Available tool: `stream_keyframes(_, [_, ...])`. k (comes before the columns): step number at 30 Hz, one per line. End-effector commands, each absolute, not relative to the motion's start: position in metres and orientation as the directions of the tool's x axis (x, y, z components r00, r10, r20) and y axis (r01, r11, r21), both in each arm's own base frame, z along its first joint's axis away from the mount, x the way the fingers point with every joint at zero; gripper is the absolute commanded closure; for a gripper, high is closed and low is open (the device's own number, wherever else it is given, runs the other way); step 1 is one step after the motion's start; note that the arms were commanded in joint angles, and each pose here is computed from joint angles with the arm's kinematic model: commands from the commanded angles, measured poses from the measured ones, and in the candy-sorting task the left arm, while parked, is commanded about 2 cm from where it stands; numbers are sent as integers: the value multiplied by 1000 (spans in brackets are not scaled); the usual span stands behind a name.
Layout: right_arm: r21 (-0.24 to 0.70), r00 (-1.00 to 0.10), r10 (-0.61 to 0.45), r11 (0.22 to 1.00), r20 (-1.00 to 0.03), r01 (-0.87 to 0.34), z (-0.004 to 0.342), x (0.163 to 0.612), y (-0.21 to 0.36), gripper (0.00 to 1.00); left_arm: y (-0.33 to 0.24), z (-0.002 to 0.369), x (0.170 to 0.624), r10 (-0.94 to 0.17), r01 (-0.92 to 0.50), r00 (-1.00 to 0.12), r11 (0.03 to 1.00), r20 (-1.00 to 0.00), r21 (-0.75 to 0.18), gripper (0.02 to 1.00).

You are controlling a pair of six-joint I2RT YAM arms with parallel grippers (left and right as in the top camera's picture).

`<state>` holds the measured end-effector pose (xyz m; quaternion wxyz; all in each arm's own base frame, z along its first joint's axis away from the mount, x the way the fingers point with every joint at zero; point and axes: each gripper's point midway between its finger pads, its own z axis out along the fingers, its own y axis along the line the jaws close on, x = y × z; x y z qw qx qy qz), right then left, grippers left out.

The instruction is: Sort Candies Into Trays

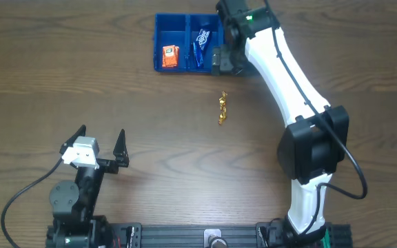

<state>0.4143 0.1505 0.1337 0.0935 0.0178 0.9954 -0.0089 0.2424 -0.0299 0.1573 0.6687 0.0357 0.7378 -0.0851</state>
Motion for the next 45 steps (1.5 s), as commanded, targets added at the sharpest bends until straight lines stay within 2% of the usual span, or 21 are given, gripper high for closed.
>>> stream_keyframes(1, [38,-998,39,999,-50,37,115,376,176,3,-32,141,242,-47,179,-147,981,-988,-73,20])
stream_keyframes(6, [12,-997,19,1000,77,20,81,337,185,3,-32,141,242,-47,178,-147,981,-988,-73,20])
stream_keyframes(10, [-26,-990,46,999,133,43,56,316,183,3,-32,141,242,-47,179,-147,981,-988,-73,20])
stream_keyframes(13, [-15,-987,47,999,150,45,39,309,183,1,-32,141,242,-47,179,-147,981,-988,-73,20])
stream_keyframes(21, [22,-997,47,999,63,48,11,324,187,16,-32,141,242,-47,179,-147,981,-988,-73,20])
stream_keyframes(37, [-53,-996,69,996,-57,72,10,352,167,38,-32,141,242,-47,179,-147,981,-988,-73,20])
stream_keyframes(45, [-49,-995,69,996,-67,73,6,353,167,161,-32,141,241,-47,179,-148,981,-988,-73,20])
